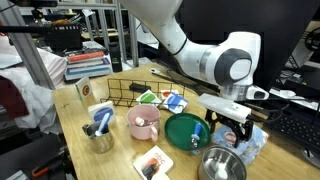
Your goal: Move the pack of marshmallows to the left side of the desk
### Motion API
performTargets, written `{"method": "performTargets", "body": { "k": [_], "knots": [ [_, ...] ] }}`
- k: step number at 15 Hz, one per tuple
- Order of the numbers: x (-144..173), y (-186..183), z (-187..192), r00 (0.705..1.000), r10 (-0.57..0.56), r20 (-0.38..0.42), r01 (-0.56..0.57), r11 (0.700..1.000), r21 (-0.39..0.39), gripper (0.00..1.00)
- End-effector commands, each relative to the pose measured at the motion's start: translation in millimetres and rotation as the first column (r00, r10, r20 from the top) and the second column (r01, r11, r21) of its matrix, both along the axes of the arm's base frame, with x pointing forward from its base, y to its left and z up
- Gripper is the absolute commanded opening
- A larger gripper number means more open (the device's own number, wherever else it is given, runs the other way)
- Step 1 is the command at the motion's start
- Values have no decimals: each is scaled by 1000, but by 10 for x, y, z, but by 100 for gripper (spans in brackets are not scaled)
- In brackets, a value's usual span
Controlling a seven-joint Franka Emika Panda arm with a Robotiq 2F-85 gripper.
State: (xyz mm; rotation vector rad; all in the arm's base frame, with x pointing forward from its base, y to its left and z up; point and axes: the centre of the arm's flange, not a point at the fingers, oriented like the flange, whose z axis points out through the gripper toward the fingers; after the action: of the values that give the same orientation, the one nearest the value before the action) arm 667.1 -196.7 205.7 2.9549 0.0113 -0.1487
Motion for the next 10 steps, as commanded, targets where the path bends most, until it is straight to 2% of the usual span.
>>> {"method": "performTargets", "body": {
  "k": [1, 6, 10],
  "knots": [
    [115, -68, 47, 999, -18, 26, 18, 1000, 6, 69],
    [172, -97, 216, 997, -55, 53, 53, 998, 23, 33],
    [130, -129, 171, 997, -66, 43, 64, 997, 38, 5]
  ]
}}
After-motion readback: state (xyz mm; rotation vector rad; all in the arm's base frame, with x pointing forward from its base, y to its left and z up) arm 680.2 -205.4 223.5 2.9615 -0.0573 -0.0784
